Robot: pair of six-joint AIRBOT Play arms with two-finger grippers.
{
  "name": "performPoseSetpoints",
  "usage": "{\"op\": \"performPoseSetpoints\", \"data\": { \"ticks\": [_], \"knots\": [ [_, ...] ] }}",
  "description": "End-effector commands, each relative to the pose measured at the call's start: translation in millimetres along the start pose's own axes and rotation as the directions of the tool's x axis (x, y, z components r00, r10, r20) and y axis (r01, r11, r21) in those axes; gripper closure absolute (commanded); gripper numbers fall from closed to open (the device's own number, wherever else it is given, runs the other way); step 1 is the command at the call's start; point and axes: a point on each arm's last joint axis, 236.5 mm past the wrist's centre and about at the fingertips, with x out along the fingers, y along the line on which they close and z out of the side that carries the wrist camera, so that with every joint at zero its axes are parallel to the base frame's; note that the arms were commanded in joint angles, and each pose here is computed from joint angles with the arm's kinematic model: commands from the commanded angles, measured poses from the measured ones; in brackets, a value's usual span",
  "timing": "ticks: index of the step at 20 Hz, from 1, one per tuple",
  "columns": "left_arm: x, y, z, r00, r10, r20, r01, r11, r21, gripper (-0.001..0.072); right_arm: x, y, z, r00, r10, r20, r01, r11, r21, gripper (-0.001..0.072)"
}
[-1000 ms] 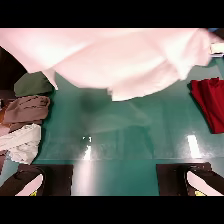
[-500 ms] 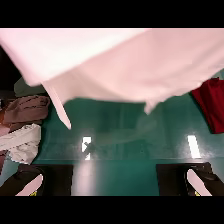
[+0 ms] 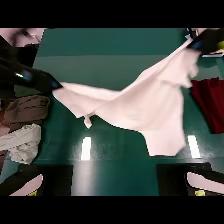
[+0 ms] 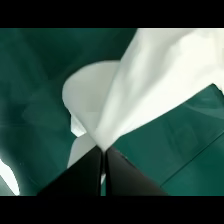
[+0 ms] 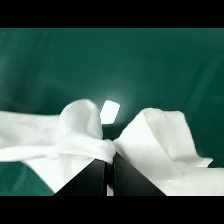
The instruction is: Fold the shirts.
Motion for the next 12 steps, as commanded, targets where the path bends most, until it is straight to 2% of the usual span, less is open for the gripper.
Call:
{"op": "performPoseSetpoints", "data": {
  "ticks": [1, 5, 6, 7, 8, 10, 11, 12],
  "knots": [
    [72, 59, -16, 0.996, 0.06, -0.066, -0.066, 0.994, -0.092, 0.0683, 111, -29, -27, 0.982, 0.028, -0.189, -0.012, 0.996, 0.084, 0.0694],
    [81, 97, 44, 0.978, 0.159, 0.132, -0.134, 0.974, -0.18, 0.0681, 158, -55, -12, 0.988, 0.011, -0.153, 0.008, 0.993, 0.122, 0.0692],
    [70, 105, 61, 0.964, 0.186, 0.192, -0.149, 0.97, -0.194, 0.0551, 159, -58, -4, 0.992, 0.006, -0.129, 0.01, 0.993, 0.121, 0.0623],
    [58, 110, 74, 0.951, 0.204, 0.234, -0.156, 0.965, -0.211, 0.0253, 156, -61, 6, 0.995, -0.001, -0.099, 0.012, 0.993, 0.12, 0.0306],
    [44, 115, 82, 0.943, 0.216, 0.255, -0.155, 0.959, -0.238, 0.0078, 149, -63, 16, 0.998, -0.007, -0.07, 0.015, 0.993, 0.115, 0.0137],
    [22, 119, 83, 0.948, 0.213, 0.237, -0.153, 0.956, -0.249, 0.0082, 122, -66, 31, 0.999, -0.016, -0.039, 0.02, 0.994, 0.103, 0.0163],
    [16, 118, 75, 0.958, 0.201, 0.203, -0.148, 0.957, -0.251, 0.0082, 108, -66, 31, 0.999, -0.018, -0.044, 0.022, 0.995, 0.097, 0.0243],
    [16, 115, 59, 0.974, 0.177, 0.14, -0.137, 0.957, -0.256, 0.0083, 92, -64, 29, 0.999, -0.019, -0.051, 0.023, 0.996, 0.092, 0.0276]
  ]
}}
